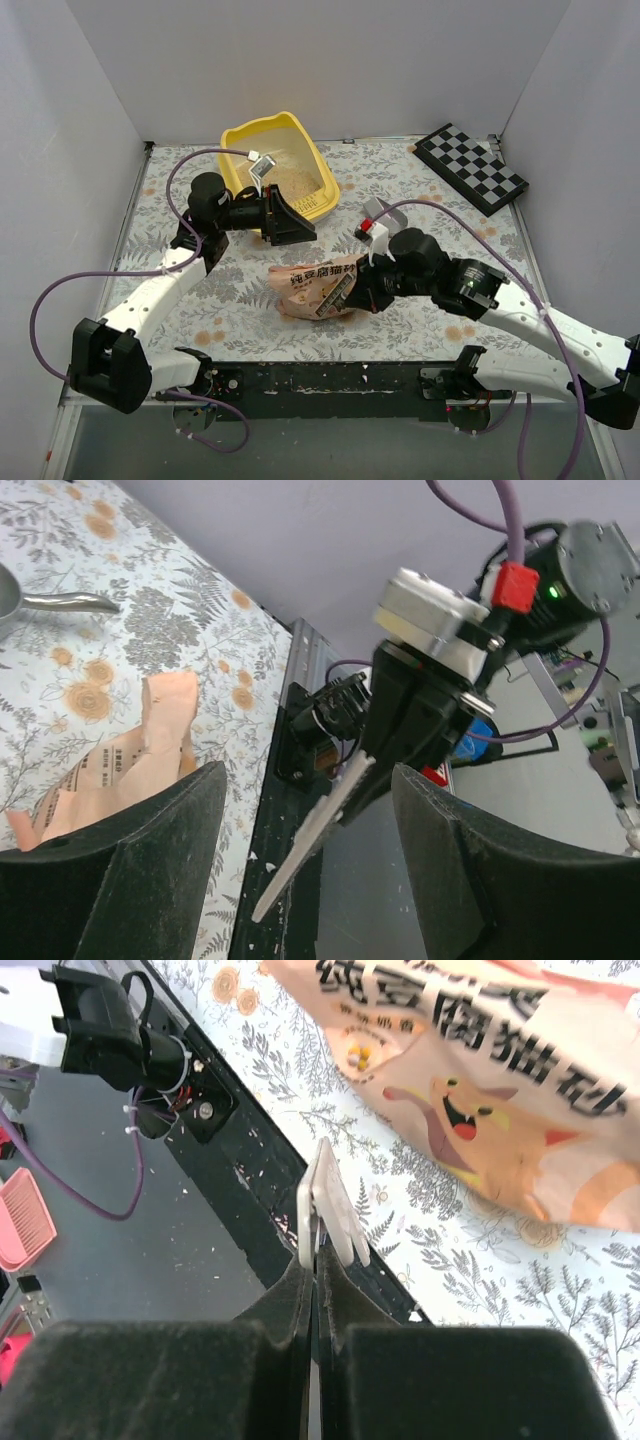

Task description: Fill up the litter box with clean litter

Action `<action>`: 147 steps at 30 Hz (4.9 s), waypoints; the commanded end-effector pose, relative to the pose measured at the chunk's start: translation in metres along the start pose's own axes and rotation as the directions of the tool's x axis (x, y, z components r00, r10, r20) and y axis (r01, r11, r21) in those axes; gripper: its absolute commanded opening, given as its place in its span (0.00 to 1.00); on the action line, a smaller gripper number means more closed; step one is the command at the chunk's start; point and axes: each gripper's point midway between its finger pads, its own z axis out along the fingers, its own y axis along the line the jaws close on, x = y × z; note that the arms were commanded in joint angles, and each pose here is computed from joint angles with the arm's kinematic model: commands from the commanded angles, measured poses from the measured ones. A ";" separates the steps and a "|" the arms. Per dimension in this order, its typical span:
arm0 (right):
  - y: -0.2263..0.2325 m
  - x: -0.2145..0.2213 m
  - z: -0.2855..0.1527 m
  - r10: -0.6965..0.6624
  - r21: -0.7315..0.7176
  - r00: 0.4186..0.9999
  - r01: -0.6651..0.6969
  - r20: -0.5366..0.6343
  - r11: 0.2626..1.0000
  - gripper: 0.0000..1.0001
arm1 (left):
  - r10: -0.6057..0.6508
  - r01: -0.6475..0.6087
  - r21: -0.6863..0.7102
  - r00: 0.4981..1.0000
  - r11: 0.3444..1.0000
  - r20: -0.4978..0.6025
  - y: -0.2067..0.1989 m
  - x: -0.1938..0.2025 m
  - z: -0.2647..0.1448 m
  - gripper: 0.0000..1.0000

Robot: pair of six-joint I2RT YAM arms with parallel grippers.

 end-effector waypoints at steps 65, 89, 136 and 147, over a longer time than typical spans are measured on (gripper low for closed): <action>0.004 -0.128 -0.049 -0.235 -0.035 0.939 0.252 0.253 0.967 0.59 | 0.173 -0.173 -0.017 0.969 0.985 0.174 -0.023 -0.049 0.007 0.00; 0.041 -0.194 -0.054 -0.114 -0.347 0.835 0.343 0.539 0.873 0.71 | -0.049 -0.046 0.171 0.860 0.984 0.508 -0.066 -0.081 -0.017 0.00; 0.035 -0.203 -0.039 -0.136 -0.295 0.817 0.350 0.561 0.889 0.01 | 0.113 -0.111 -0.029 0.913 0.993 0.392 -0.049 -0.061 -0.015 0.71; -0.008 -0.168 -0.049 -0.256 -0.087 0.877 0.316 0.407 0.945 0.01 | 0.192 -0.133 -0.294 0.965 0.946 0.180 -0.008 -0.017 -0.030 0.70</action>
